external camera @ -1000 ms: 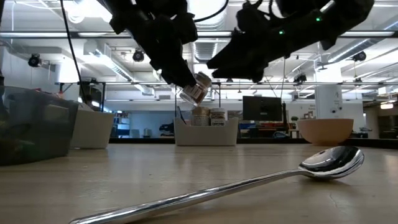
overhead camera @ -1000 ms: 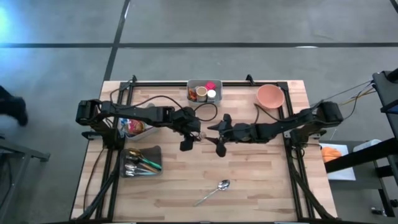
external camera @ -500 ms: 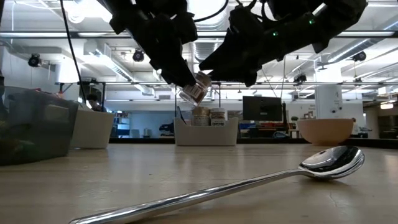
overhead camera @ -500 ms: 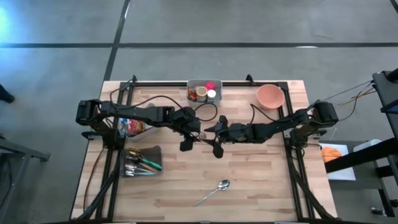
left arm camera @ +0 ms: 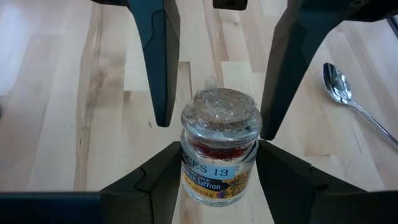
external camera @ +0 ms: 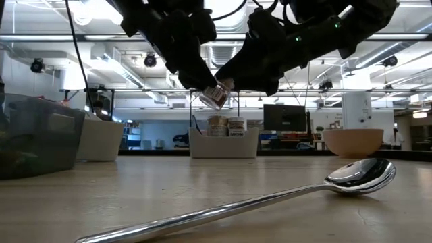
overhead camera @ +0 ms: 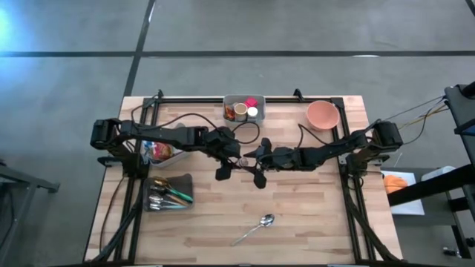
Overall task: Pick & Place Food Item
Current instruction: Put the brown spice bottle into the top gray bin
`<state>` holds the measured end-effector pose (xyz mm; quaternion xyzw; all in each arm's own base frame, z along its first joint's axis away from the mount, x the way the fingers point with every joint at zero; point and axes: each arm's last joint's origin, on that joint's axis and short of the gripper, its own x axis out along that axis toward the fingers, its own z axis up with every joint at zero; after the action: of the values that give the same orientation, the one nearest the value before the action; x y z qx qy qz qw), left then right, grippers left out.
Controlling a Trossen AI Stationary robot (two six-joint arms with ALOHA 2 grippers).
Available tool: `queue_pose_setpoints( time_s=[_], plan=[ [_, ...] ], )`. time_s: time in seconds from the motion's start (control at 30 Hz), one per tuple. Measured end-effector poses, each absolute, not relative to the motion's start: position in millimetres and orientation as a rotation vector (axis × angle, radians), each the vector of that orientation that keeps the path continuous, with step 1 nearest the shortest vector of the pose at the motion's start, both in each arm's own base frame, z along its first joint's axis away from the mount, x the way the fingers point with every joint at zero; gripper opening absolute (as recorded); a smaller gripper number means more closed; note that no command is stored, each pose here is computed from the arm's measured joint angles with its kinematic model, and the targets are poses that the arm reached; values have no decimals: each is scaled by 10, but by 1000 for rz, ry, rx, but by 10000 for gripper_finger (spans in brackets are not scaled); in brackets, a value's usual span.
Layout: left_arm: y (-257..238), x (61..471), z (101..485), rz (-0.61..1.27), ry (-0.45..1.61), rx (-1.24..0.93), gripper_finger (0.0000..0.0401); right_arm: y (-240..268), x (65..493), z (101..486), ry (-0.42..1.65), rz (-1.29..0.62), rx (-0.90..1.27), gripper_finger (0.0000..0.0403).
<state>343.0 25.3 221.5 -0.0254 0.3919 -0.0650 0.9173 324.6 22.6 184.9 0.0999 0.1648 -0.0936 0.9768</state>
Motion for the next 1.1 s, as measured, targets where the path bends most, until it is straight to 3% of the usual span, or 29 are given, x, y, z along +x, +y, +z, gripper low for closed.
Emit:
queue_pose_setpoints(
  time_s=[0.37,0.6,1.1],
  plan=[
    [246,3432,2218,-156,801,-61,199,195,3248,1842,334,-198,222,231],
    [245,3437,2222,-160,794,-61,199,197,3245,1850,334,-193,219,167],
    [237,3442,2244,-137,784,-137,199,196,3214,1906,333,-193,255,167]
  ],
)
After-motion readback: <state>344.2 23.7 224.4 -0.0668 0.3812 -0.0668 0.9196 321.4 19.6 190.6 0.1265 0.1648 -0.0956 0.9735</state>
